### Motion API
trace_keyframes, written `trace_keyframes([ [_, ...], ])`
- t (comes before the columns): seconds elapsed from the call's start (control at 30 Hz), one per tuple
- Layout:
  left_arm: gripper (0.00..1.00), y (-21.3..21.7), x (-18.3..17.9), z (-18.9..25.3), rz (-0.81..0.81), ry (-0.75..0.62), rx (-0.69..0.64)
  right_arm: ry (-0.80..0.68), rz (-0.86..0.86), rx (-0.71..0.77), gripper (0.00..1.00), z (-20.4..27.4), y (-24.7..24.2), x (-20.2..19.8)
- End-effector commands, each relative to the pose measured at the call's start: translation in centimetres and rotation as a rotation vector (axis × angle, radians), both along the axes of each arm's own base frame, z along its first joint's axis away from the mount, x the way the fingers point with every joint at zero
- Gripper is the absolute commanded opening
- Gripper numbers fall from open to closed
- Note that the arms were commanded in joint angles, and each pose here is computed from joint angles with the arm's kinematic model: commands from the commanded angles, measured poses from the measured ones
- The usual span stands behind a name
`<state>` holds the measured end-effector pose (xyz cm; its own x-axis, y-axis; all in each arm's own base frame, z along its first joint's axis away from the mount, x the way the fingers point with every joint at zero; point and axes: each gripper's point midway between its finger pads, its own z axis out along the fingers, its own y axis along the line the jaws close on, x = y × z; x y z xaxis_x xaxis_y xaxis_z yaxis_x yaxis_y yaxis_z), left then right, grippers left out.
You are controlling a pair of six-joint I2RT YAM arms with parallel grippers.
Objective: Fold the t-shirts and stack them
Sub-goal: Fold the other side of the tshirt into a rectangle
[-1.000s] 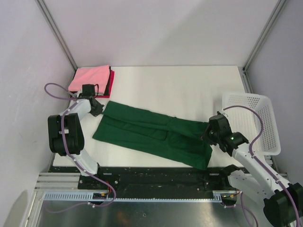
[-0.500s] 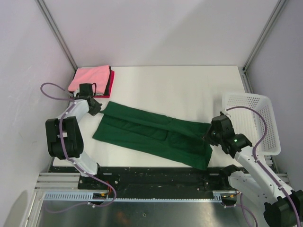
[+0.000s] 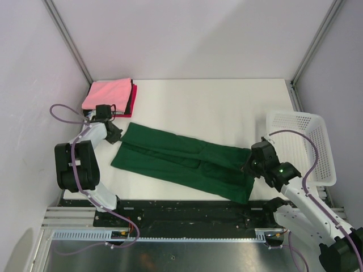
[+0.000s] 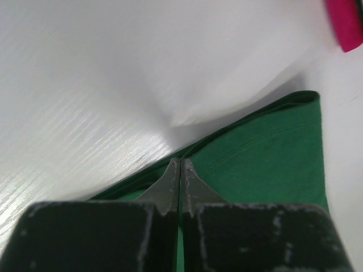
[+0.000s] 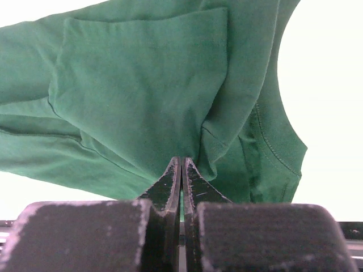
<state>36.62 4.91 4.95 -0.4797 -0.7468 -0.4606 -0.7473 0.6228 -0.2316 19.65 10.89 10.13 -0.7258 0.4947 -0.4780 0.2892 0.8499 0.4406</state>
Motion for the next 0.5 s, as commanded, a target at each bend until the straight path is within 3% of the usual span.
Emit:
trace_keyframes([
  [0.0,0.0,0.9,-0.6,0.4,0.05,-0.015,0.017,0.039,-0.021,0.001,0.0,-1.9,-0.1,-0.7],
  [0.33,0.0,0.5,-0.7,-0.7,0.03,0.017,-0.004,0.068,-0.015,0.004,0.0,-3.3,0.1,-1.2],
  [0.4,0.0,0.5,-0.6,-0.4,0.02,0.011,-0.002,0.063,-0.001,0.011,0.07,-3.1,0.3,-1.2],
  [0.47,0.09,0.5,-0.3,0.2,0.005,-0.005,0.0,0.046,0.027,0.028,0.25,-2.4,0.8,-1.1],
])
